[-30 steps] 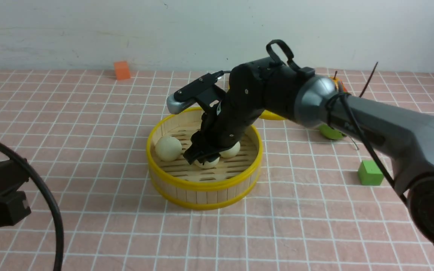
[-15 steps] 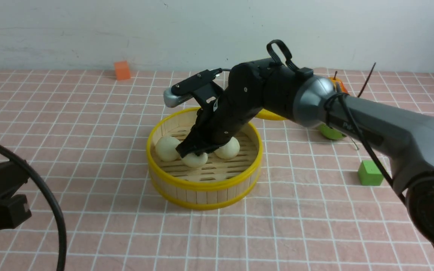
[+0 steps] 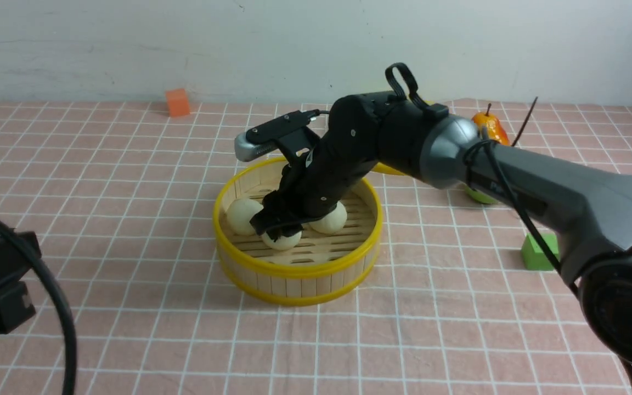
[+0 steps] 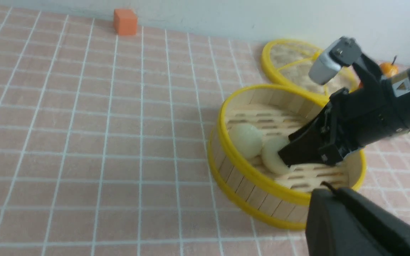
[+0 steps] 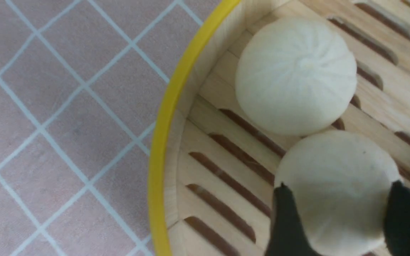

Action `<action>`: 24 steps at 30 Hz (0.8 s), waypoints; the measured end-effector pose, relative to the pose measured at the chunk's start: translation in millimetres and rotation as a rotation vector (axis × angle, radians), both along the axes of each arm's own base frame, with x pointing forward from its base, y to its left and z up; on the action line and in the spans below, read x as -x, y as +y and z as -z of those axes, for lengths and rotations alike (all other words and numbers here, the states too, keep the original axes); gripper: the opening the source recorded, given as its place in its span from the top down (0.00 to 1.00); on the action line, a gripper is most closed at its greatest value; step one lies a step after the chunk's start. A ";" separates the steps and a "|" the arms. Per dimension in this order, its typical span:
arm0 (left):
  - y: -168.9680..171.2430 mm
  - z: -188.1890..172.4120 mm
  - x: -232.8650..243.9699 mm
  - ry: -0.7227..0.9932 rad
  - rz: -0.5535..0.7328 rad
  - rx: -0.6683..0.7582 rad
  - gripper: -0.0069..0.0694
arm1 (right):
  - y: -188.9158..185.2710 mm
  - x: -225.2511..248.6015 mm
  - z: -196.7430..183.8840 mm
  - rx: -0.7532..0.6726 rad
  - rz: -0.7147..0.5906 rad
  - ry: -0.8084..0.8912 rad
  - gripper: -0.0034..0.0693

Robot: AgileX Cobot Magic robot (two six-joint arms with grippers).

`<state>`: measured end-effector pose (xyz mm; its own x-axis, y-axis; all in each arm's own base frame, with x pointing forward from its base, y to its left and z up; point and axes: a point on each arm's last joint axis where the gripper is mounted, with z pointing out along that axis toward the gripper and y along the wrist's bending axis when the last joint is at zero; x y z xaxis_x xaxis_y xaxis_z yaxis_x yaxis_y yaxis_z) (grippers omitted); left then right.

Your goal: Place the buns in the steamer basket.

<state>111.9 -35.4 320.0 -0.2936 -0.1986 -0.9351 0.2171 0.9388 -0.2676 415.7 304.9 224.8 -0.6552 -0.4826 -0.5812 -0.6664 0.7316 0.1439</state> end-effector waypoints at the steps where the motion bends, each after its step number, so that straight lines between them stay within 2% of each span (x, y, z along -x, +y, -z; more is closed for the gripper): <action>1: 2.2 -4.9 6.8 -0.047 0.005 0.001 0.93 | -1.4 2.4 -10.7 0.004 -0.009 -0.002 0.35; 3: 9.1 -14.5 26.4 -0.161 0.014 -0.009 0.93 | -9.2 10.7 -43.4 0.045 -0.038 -0.018 0.28; 5: 12.0 -15.6 34.4 -0.201 0.016 -0.018 0.93 | -14.4 15.4 -62.4 0.068 -0.048 -0.039 0.27; 6: 14.5 -14.4 41.2 -0.229 0.016 -0.026 0.93 | -19.4 19.6 -78.7 0.086 -0.053 -0.062 0.27; 7: 17.8 -10.5 50.2 -0.257 0.016 -0.030 0.93 | -30.9 29.6 -112.1 0.116 -0.052 -0.111 0.29; 9: 19.2 -4.8 53.9 -0.262 0.015 -0.033 0.93 | -39.7 38.0 -136.2 0.123 -0.040 -0.151 0.33; 12: 22.1 8.3 61.6 -0.272 0.014 -0.038 0.93 | -64.2 64.6 -187.8 0.123 0.014 -0.216 0.49; 13: 22.6 11.8 63.0 -0.272 0.014 -0.039 0.93 | -73.2 74.2 -202.8 0.126 0.032 -0.241 0.60; 14: 22.6 12.8 62.9 -0.270 0.014 -0.040 0.93 | -75.9 77.5 -207.2 0.123 0.036 -0.249 0.61; 15: 22.4 16.4 62.4 -0.261 0.014 -0.043 0.93 | -87.7 89.8 -222.4 0.131 0.056 -0.284 0.75; 16: 22.4 16.9 62.3 -0.260 0.015 -0.043 0.93 | -90.4 93.1 -225.5 0.131 0.058 -0.290 0.77; 18: 21.8 23.2 60.7 -0.239 0.015 -0.050 0.93 | -109.2 113.5 -237.0 0.154 0.095 -0.309 0.95; 24: 21.5 27.8 59.6 -0.223 0.016 -0.056 0.93 | -137.9 154.6 -221.6 0.139 0.147 -0.265 0.98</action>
